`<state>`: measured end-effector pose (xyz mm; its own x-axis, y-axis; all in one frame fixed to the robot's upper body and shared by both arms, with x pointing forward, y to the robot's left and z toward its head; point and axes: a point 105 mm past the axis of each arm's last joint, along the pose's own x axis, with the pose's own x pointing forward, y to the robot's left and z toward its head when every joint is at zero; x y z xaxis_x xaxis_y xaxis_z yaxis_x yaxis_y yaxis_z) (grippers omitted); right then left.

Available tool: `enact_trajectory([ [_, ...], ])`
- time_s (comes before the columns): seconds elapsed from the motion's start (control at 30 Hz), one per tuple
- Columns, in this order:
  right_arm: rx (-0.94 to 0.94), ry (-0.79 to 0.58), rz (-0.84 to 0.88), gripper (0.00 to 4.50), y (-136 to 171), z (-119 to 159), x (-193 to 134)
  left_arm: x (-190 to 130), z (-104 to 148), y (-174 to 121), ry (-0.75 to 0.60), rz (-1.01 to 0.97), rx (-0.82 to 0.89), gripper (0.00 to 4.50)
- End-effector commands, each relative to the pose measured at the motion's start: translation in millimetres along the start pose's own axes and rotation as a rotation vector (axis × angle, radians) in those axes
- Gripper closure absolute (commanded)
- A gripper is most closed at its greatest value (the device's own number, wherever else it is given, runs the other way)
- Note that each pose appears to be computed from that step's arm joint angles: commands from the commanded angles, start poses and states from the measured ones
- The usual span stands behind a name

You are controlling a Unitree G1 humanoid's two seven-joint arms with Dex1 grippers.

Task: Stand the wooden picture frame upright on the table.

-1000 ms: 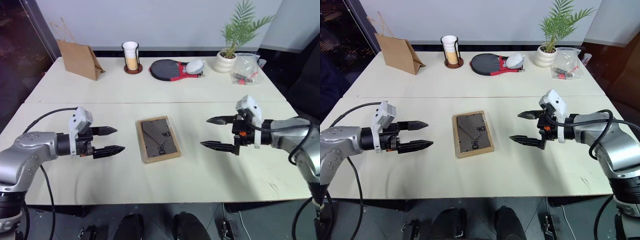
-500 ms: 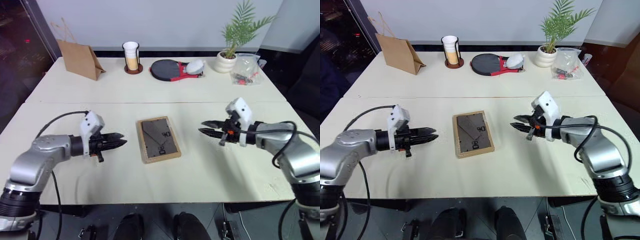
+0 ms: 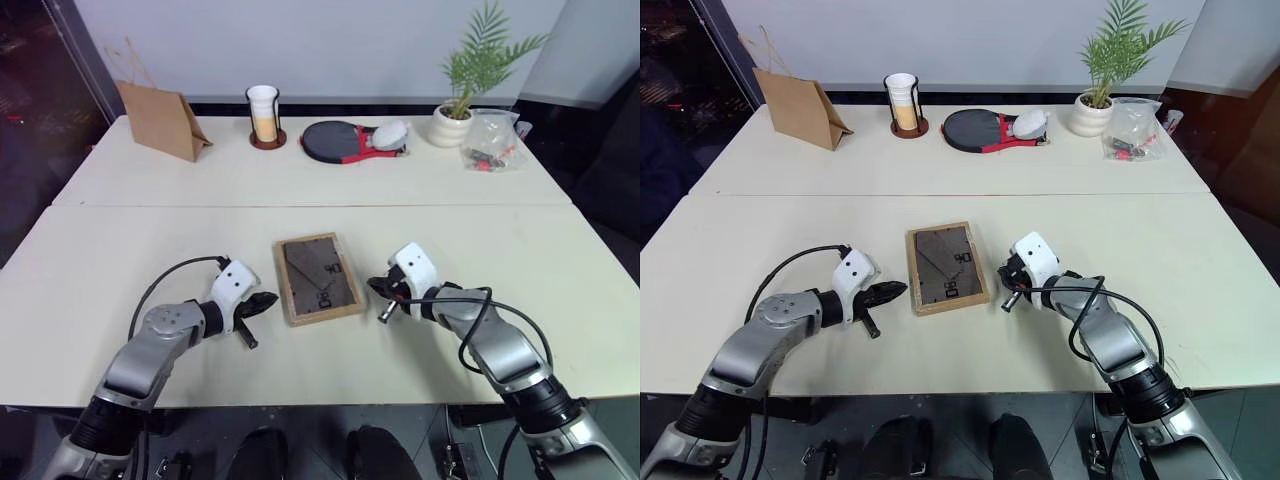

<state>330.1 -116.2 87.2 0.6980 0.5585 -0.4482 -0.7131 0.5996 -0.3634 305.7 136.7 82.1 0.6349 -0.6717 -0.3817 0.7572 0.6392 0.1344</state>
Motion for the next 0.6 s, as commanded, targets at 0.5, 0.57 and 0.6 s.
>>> enact_trajectory([
  [0.5, -0.015, -0.063, 0.27, 4.5, 61.8, 26.5, 7.5, -32.3, -2.9, 5.0, 0.054, -0.014, 0.011, 4.47],
  [0.57, -0.029, -0.047, 0.257, 4.5, 58.5, 23.0, 7.1, -32.3, -3.7, 4.9, 0.06, -0.015, 0.011, 4.47],
  [0.6, -0.038, -0.036, 0.246, 4.5, 54.8, 20.3, 5.3, -32.8, -4.1, 5.5, 0.064, -0.016, 0.011, 4.47],
])
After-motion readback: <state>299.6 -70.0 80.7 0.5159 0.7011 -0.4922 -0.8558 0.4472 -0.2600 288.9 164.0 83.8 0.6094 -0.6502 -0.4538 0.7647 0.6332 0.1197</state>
